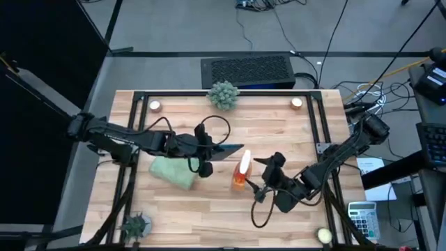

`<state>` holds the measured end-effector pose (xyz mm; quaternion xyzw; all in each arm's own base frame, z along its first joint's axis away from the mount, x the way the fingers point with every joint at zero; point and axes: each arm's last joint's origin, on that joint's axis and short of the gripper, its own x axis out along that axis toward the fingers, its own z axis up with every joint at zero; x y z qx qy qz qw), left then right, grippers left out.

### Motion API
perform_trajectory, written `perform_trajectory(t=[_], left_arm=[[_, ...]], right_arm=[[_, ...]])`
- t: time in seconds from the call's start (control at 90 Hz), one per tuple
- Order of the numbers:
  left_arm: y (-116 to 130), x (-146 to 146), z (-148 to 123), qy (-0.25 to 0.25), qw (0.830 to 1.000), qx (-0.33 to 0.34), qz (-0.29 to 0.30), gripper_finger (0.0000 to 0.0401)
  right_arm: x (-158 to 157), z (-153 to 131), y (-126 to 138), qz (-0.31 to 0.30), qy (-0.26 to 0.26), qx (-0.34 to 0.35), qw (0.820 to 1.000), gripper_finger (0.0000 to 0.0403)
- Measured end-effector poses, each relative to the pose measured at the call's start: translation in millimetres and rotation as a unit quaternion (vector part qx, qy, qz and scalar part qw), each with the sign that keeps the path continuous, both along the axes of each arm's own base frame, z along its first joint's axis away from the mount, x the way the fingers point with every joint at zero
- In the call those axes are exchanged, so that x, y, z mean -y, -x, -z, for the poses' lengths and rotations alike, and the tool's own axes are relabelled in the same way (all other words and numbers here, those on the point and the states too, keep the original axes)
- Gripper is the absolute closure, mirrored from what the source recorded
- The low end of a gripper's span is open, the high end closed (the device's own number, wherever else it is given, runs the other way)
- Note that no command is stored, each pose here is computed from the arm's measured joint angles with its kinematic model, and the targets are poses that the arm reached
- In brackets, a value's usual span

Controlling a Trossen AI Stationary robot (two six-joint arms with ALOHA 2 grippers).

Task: Apply microfiber cloth
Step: Spray the back of the blue tablet using the orange spray bottle

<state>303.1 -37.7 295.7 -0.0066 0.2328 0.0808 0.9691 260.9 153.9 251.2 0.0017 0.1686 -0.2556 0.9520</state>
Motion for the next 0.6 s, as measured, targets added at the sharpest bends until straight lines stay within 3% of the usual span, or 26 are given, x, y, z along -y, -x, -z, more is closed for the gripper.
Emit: perform_trajectory(t=[0.367,0.6], left_arm=[[-0.2,-0.1,-0.3,-0.002,1.0,0.001,0.003,0.039],[-7.8,-7.0,-6.2,-0.014,0.999,0.044,0.014,0.039]], right_arm=[[26.9,-5.3,-17.1,-0.025,-0.015,-0.025,0.999,0.003],[25.8,-11.8,-23.5,-0.073,-0.014,-0.012,0.997,0.003]])
